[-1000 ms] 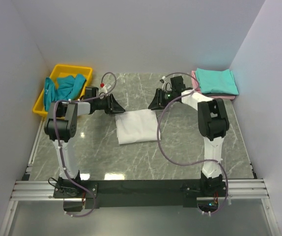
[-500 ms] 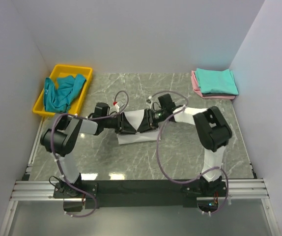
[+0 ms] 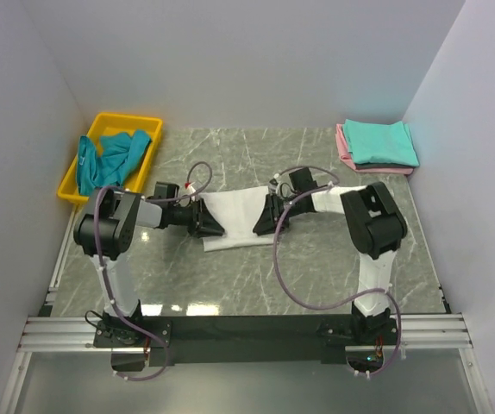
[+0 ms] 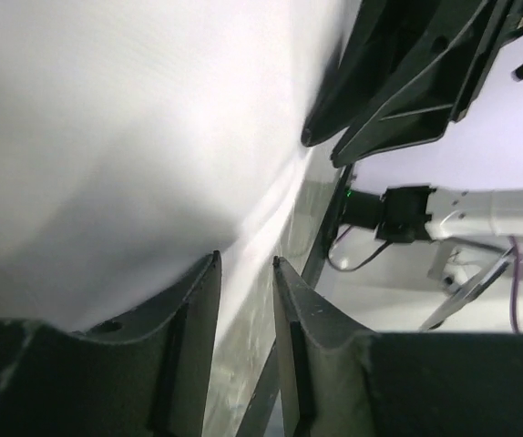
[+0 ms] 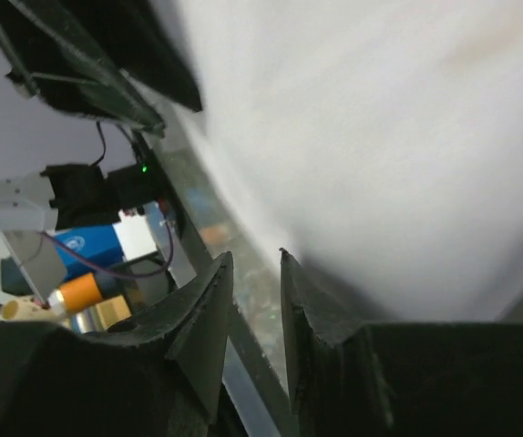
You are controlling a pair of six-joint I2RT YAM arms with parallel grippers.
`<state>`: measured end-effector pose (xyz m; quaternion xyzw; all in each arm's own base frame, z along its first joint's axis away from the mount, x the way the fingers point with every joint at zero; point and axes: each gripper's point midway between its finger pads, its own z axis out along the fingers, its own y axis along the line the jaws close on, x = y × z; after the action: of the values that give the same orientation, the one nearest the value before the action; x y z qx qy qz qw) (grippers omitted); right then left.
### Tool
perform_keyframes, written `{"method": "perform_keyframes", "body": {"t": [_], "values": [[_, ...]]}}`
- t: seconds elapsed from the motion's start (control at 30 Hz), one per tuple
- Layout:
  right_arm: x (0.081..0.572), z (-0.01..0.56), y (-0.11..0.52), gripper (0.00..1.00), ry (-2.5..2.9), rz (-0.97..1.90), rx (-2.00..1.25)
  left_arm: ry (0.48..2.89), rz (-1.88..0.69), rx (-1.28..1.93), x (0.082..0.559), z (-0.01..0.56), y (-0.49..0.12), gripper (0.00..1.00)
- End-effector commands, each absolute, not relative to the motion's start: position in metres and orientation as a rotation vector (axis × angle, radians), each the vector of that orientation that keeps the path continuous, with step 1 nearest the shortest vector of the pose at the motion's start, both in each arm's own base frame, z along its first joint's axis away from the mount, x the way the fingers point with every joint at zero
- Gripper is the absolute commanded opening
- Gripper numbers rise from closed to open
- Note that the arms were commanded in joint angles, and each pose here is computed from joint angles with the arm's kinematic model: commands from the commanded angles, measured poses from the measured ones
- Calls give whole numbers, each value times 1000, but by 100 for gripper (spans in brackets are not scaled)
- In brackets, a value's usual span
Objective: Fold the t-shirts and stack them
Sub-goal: Fold the tshirt
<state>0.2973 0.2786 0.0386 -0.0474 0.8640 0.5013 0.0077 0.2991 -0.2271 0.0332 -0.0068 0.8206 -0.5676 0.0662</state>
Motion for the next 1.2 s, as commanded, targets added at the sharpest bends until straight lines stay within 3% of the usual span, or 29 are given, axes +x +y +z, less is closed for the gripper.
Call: {"method": "perform_keyframes", "body": {"t": [0.0, 0.2, 0.47, 0.6, 0.77, 0.9, 1.0, 1.17], "values": [[272, 94, 288, 35, 2554, 1570, -408, 2423, -1644, 224, 279, 59, -231, 35], [242, 88, 295, 34, 2569, 1595, -467, 2347, -1695, 348, 248, 95, -257, 35], [273, 17, 285, 31, 2724, 1549, -268, 2527, -1643, 37, 272, 16, -240, 34], [264, -1, 271, 31, 2794, 1543, -203, 2611, -1594, -2, 271, -8, -223, 34], [254, 60, 277, 29, 2639, 1639, -384, 2502, -1666, 160, 268, 39, -221, 34], [288, 137, 291, 28, 2400, 1686, -479, 2326, -1706, 319, 282, 100, -227, 34], [327, 153, 298, 29, 2321, 1625, -467, 2266, -1697, 319, 309, 114, -233, 34], [385, 114, 306, 31, 2359, 1616, -311, 2209, -1668, 211, 373, 102, -240, 35]]}}
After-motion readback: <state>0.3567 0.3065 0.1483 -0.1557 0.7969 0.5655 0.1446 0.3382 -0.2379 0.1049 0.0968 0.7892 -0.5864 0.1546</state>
